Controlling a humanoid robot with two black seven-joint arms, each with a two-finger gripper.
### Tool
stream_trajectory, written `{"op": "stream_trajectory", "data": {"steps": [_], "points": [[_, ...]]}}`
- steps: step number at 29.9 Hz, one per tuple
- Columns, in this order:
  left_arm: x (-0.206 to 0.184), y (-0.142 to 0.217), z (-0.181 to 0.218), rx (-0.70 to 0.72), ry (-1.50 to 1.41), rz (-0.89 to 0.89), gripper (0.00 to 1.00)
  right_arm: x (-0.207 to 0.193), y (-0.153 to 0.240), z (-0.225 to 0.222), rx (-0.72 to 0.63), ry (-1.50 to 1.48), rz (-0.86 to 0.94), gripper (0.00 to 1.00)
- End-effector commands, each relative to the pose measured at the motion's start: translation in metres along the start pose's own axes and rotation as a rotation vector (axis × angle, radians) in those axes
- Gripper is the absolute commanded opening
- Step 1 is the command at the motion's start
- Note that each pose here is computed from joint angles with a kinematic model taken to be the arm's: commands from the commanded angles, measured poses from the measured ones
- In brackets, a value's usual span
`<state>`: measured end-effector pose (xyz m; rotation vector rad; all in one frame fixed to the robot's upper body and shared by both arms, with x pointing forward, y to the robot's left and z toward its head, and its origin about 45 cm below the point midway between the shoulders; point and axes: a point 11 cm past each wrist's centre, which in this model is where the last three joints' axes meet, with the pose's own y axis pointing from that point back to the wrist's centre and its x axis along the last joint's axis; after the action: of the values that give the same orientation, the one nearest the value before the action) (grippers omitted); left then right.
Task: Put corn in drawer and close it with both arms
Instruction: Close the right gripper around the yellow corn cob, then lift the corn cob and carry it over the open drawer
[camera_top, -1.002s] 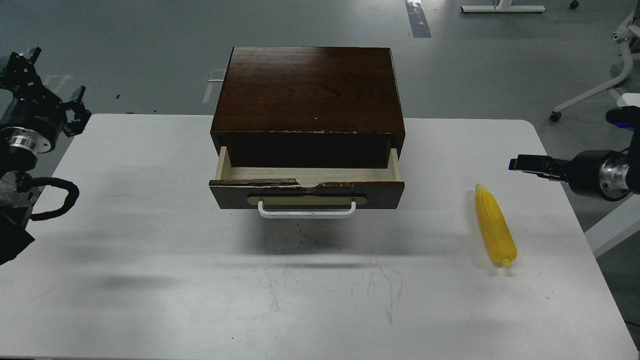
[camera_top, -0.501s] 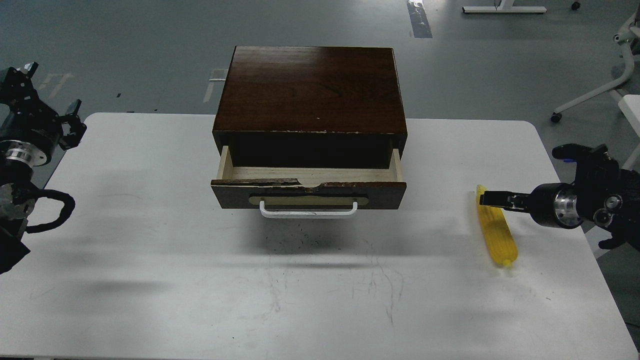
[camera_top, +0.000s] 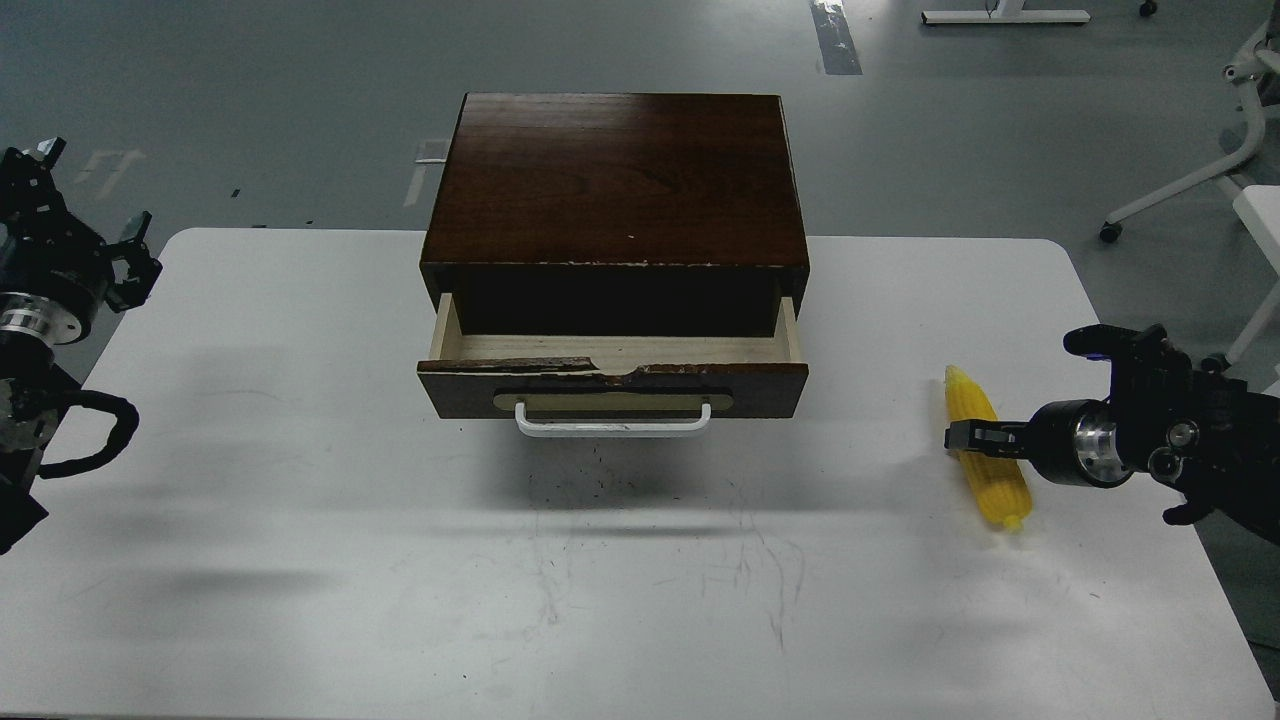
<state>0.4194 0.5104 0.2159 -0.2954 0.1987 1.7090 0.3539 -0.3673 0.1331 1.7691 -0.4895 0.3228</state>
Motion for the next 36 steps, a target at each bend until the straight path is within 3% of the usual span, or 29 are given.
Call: {"op": "stream_trajectory", "data": {"steps": [1,7,11,15,26,36], "points": [[0.004,0.001,0.004,-0.003,-0.008,0.006,0.98,0.016,0.010,0.004,-0.011,0.005,0.036,0.00],[0.009,0.002,0.010,-0.011,-0.017,0.014,0.98,0.076,0.049,-0.007,0.000,0.048,0.170,0.00],[0.011,0.002,0.011,-0.012,-0.019,0.015,0.98,0.145,0.101,-0.049,0.107,0.123,0.336,0.00],[0.017,0.004,0.019,-0.022,-0.030,0.026,0.98,0.177,0.132,-0.102,0.228,0.219,0.419,0.00],[0.031,0.005,0.040,-0.060,-0.041,0.054,0.98,0.168,0.141,-0.270,0.511,0.497,0.426,0.00],[0.032,0.006,0.039,-0.060,-0.038,0.055,0.98,0.106,0.123,-0.321,0.472,1.048,0.343,0.00]]}}
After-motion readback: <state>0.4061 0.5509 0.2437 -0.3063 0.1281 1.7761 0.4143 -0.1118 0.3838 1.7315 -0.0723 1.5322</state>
